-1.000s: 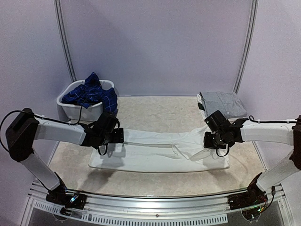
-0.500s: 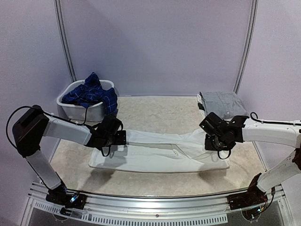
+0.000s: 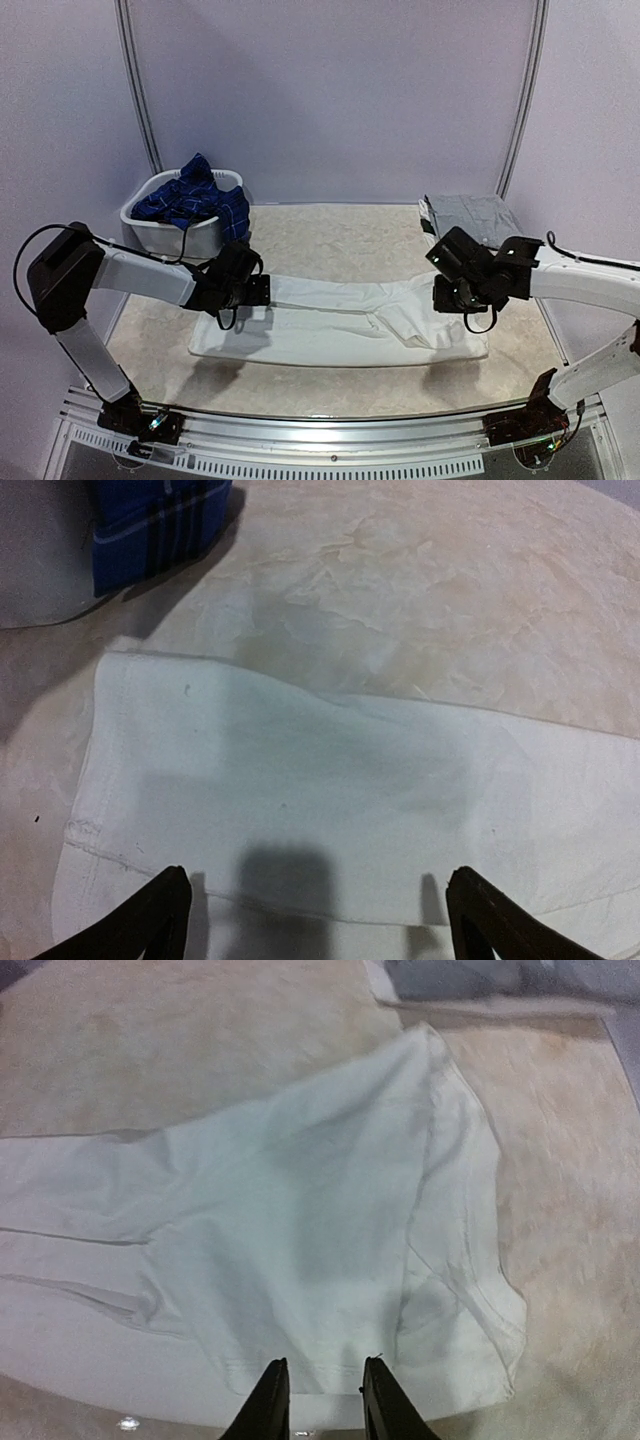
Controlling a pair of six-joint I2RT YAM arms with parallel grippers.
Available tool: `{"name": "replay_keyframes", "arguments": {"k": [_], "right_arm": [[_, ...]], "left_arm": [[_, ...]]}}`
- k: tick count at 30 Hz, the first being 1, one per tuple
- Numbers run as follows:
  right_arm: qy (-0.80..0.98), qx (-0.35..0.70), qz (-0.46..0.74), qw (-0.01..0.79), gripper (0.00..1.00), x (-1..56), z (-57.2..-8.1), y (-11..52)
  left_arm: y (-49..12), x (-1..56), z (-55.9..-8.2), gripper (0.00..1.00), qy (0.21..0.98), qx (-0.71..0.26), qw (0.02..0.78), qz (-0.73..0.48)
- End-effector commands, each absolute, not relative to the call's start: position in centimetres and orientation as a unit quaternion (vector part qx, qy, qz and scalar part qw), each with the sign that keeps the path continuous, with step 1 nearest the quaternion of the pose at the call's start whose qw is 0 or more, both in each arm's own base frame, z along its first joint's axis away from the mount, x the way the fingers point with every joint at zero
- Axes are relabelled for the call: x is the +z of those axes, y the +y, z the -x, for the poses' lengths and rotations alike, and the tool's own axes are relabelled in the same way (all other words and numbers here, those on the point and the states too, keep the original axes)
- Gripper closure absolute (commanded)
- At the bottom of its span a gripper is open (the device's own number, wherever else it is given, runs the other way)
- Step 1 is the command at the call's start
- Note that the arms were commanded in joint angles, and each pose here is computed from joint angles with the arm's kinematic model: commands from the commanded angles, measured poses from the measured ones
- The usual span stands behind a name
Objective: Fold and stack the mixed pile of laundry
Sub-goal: Fold the 1/3-folded T-shirt at the center of the board.
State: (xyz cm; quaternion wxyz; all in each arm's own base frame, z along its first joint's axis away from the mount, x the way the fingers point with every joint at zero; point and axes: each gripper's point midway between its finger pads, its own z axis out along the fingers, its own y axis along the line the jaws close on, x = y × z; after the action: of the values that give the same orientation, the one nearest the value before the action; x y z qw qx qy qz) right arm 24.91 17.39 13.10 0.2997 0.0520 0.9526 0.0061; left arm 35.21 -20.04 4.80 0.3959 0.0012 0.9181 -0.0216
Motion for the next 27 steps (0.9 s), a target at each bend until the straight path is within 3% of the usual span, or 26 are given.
{"name": "replay_keyframes", "arguments": {"k": [1, 9, 16, 27], "right_arm": [[0.930, 0.105, -0.003, 0.353, 0.78, 16.6, -26.8, 21.5], [0.950, 0.134, 0.015, 0.280, 0.99, 9.4, -30.0, 25.8], [0.969, 0.122, 0.015, 0.216, 0.99, 3.6, -28.8, 26.3], [0.975, 0.133, 0.019, 0.179, 0.99, -0.2, -26.1, 27.3]], "left_arm": [[-20.7, 5.4, -35.3, 0.10, 0.915, -0.031, 0.402, -0.006], [-19.8, 6.4, -34.5, 0.10, 0.913, -0.028, 0.407, -0.004], [-18.0, 6.9, -33.1, 0.10, 0.914, -0.011, 0.405, 0.000], [-17.7, 6.9, -32.9, 0.10, 0.914, -0.009, 0.405, 0.005]]}}
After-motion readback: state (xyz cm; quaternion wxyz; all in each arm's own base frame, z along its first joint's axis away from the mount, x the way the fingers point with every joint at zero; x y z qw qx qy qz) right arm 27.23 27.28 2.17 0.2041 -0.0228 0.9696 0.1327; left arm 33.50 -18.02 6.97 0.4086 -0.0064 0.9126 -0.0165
